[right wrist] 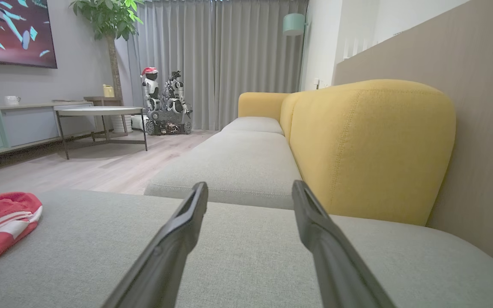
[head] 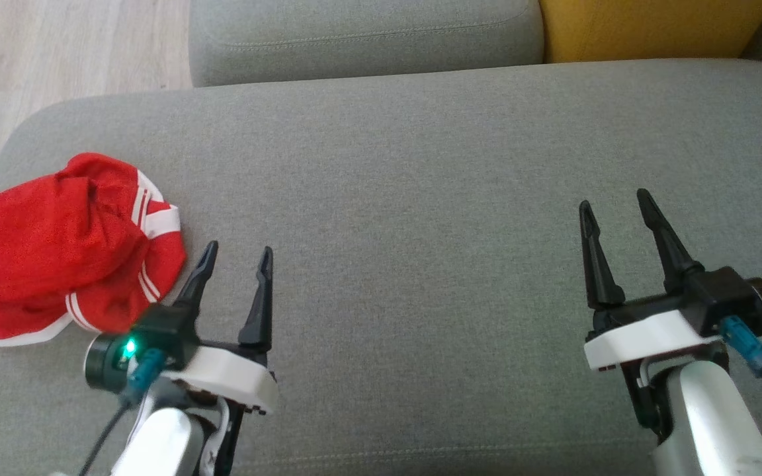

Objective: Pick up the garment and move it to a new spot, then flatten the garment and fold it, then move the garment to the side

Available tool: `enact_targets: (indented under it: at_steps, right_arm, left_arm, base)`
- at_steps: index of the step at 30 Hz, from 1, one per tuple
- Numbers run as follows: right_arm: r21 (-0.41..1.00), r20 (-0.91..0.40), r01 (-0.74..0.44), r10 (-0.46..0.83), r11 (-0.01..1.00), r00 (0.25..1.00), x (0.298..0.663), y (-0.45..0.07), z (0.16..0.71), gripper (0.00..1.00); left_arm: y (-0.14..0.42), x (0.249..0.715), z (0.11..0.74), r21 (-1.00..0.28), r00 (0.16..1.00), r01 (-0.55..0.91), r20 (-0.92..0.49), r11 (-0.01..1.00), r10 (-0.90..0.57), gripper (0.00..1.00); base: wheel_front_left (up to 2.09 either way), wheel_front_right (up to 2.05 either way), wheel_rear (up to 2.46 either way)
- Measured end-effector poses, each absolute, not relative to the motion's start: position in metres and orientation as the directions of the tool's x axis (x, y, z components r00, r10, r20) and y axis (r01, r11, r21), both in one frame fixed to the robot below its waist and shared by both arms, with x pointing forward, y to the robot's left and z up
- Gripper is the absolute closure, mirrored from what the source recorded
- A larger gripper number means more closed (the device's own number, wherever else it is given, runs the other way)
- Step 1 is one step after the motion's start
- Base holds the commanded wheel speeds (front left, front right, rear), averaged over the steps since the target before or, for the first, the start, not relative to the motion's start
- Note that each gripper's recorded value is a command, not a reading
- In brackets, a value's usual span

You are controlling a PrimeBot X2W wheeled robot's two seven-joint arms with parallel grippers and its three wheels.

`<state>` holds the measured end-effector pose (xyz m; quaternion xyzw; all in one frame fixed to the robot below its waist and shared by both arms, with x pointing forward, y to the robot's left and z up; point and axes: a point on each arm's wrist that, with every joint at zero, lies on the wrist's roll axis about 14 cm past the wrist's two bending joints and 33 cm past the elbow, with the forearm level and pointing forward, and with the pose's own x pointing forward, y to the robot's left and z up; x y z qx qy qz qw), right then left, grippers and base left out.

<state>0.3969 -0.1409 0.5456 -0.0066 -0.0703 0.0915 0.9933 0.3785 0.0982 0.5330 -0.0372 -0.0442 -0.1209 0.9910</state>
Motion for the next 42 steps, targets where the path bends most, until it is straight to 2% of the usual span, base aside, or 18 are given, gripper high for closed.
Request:
enact_targets:
  at_steps: [6,9,12,18,23,28,32,42]
  right_arm:
    - [-0.139,0.158,-0.193,0.214,0.971,0.964,0.398,-0.134,0.551,0.0]
    - [-0.181,0.161,-0.2,0.23,0.963,0.96,0.398,-0.131,0.552,0.0]
    - [-0.191,0.168,-0.201,0.234,0.961,0.958,0.398,-0.13,0.553,0.0]
    - [-0.088,0.196,-0.178,0.192,0.98,0.961,0.401,-0.14,0.556,0.0]
    - [0.047,0.185,-0.136,0.126,0.99,0.975,0.402,-0.157,0.547,0.0]
    - [0.067,0.177,-0.129,0.116,0.989,0.977,0.4,-0.159,0.543,0.0]
    - [0.036,0.165,-0.13,0.122,0.991,0.979,0.4,-0.159,0.539,0.0]
    - [-0.004,0.146,-0.134,0.134,0.991,0.98,0.401,-0.157,0.534,0.0]
  left_arm:
    - [0.094,0.377,0.538,0.062,0.964,0.228,0.129,0.972,-0.234,0.0]
    - [0.093,0.376,0.54,0.067,0.964,0.216,0.143,0.974,-0.223,0.0]
    - [0.097,0.378,0.548,0.017,0.967,0.193,0.167,0.981,-0.193,0.0]
    - [0.119,0.386,0.562,-0.178,0.975,0.117,0.206,0.977,-0.079,0.0]
    - [0.136,0.384,0.549,-0.239,0.982,0.088,0.185,0.967,-0.044,0.0]
    - [0.14,0.381,0.534,-0.234,0.987,0.094,0.151,0.968,-0.06,0.0]
    - [0.134,0.382,0.529,-0.191,0.986,0.116,0.139,0.975,-0.09,0.0]
    - [0.124,0.383,0.518,-0.177,0.987,0.139,0.107,0.974,-0.122,0.0]
  base:
    - [0.0,0.0,0.0]
    - [0.0,0.0,0.0]
    - [0.0,0.0,0.0]
    - [0.0,0.0,0.0]
    - [0.0,0.0,0.0]
    - [0.0,0.0,0.0]
    - [0.0,0.0,0.0]
    - [0.0,0.0,0.0]
